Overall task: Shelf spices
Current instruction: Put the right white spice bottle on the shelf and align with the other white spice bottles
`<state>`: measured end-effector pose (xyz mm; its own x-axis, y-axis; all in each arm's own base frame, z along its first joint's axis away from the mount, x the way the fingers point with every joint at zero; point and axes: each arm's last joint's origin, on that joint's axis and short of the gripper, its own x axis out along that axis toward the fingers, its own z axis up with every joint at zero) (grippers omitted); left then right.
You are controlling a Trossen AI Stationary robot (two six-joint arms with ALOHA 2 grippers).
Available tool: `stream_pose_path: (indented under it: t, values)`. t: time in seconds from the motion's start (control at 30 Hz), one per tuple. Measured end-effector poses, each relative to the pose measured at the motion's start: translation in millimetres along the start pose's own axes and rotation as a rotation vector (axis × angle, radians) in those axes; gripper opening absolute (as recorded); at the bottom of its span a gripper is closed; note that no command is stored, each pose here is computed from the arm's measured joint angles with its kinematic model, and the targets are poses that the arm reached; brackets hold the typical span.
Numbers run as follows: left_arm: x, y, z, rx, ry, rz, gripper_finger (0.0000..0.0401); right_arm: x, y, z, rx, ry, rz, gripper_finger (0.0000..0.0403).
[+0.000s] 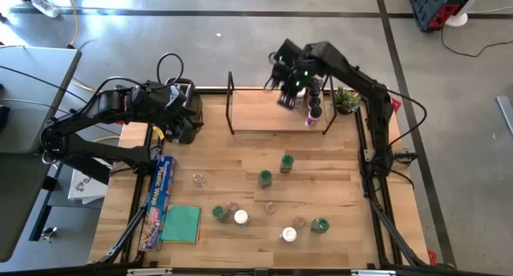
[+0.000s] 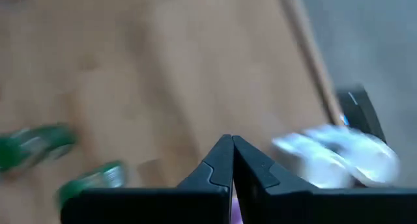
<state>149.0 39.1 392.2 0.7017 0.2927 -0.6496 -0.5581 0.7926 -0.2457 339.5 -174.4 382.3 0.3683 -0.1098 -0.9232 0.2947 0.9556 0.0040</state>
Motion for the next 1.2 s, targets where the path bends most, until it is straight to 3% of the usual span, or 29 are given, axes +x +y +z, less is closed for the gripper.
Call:
stream_pose_path:
  t: [0.1, 0.23, 0.43, 0.57, 0.77, 0.97, 1.07, 1.2]
  values:
    - [0, 0, 0, 0.006, 0.000, 0.001, 0.0282, -12, 43, 1, -0.130, -0.045, 0.091, 0.0002]
    - [0, 0, 0, 0.028, -0.001, 0.002, 0.0282, -24, 96, -6, -0.180, -0.032, 0.213, 0.0002]
    - [0, 0, 0, 0.060, -0.001, 0.002, 0.0282, -28, 178, -31, -0.233, 0.098, 0.323, 0.0008]
    - [0, 0, 0, 0.076, -0.001, 0.002, 0.0282, -24, 229, -55, -0.262, 0.193, 0.348, 0.0042]
    - [0, 0, 0, 0.091, -0.001, 0.001, 0.0282, -8, 295, -99, -0.160, 0.357, 0.374, 0.0154]
    - [0, 0, 0, 0.132, -0.001, 0.000, 0.0282, 3, 359, -141, -0.059, 0.280, 0.351, 0.0273]
    - [0, 0, 0, 0.132, 0.000, 0.001, 0.0282, 10, 384, -159, 0.073, 0.216, 0.366, 0.0303]
    - [0, 0, 0, 0.130, 0.001, 0.001, 0.0282, 23, 404, -174, 0.189, 0.130, 0.386, 0.0312]
